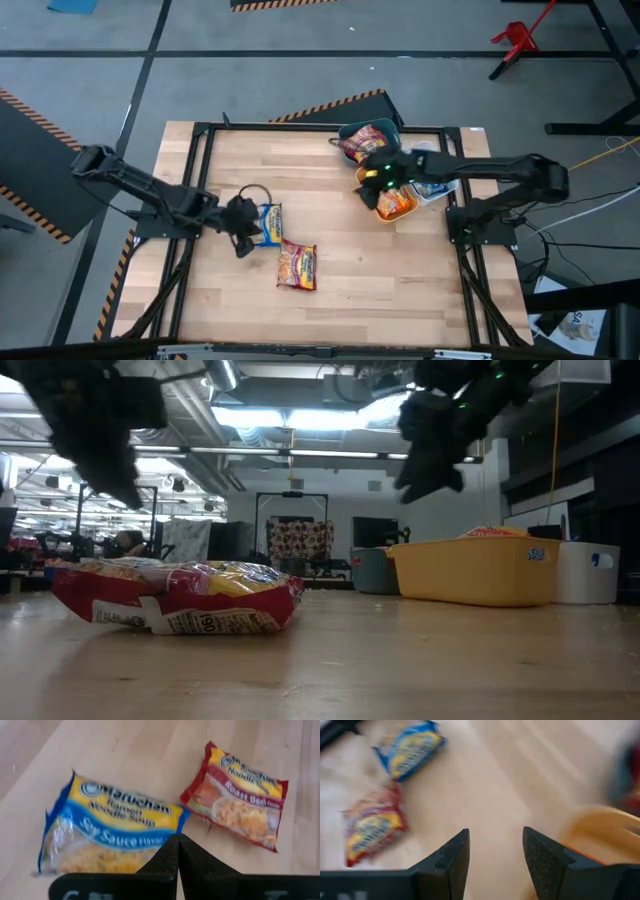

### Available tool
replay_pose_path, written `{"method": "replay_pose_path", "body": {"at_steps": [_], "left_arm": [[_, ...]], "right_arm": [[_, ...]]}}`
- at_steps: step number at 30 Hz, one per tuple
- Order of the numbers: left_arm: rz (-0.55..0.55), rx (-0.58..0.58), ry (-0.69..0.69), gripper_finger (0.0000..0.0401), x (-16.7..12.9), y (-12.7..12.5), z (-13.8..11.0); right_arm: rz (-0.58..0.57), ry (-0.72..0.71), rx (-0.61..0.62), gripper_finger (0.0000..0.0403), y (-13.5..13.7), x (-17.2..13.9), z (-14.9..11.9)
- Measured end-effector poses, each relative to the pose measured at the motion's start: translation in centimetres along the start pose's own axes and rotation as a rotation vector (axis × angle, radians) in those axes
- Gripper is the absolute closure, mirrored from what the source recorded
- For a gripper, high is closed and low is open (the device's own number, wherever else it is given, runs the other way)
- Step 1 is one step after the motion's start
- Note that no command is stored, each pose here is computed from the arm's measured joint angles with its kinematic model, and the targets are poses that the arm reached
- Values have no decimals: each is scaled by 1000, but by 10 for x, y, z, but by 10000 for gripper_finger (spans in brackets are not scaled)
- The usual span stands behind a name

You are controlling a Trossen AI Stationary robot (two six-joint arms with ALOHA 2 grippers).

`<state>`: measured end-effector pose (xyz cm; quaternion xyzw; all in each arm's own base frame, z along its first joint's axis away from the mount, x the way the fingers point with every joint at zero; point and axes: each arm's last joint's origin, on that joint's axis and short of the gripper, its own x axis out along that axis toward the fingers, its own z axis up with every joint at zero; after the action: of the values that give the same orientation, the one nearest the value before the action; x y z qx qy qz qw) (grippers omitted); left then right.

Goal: Sort Maruchan noodles
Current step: Put the blue noodle pack into the white bin

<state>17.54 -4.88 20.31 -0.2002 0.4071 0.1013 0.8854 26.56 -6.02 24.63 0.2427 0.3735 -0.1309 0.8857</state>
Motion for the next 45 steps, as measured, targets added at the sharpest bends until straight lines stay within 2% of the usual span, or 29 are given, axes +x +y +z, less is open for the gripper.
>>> {"method": "replay_pose_path", "body": {"at_steps": [5, 9, 12, 17, 22, 27, 32, 36, 38, 45], "left_arm": [[99, -41, 6, 401, -5, -7, -19], [140, -75, 11, 401, -1, -7, -33], [149, -100, 30, 401, 10, -6, -44], [131, -131, 10, 401, 30, -5, -57], [196, -137, 21, 401, 45, 4, -66], [241, -158, -10, 401, 56, 10, -66], [244, -138, -33, 401, 68, 11, -62], [240, -151, -55, 401, 76, 10, -59], [239, -157, -57, 401, 79, 10, -59], [224, -164, -59, 401, 85, 9, -59]], "right_arm": [[168, -67, -56, 235, 16, 40, 8], [237, -113, -63, 235, 18, 65, 12], [241, -113, -73, 235, 19, 78, 17], [273, -128, -166, 235, 27, 93, 36], [284, -136, -229, 235, 37, 102, 60], [280, -117, -308, 235, 43, 106, 72], [255, -162, -408, 235, 43, 111, 76], [246, -177, -394, 235, 39, 122, 76], [252, -144, -348, 235, 36, 129, 72], [327, -180, -230, 230, 32, 166, 66]]}}
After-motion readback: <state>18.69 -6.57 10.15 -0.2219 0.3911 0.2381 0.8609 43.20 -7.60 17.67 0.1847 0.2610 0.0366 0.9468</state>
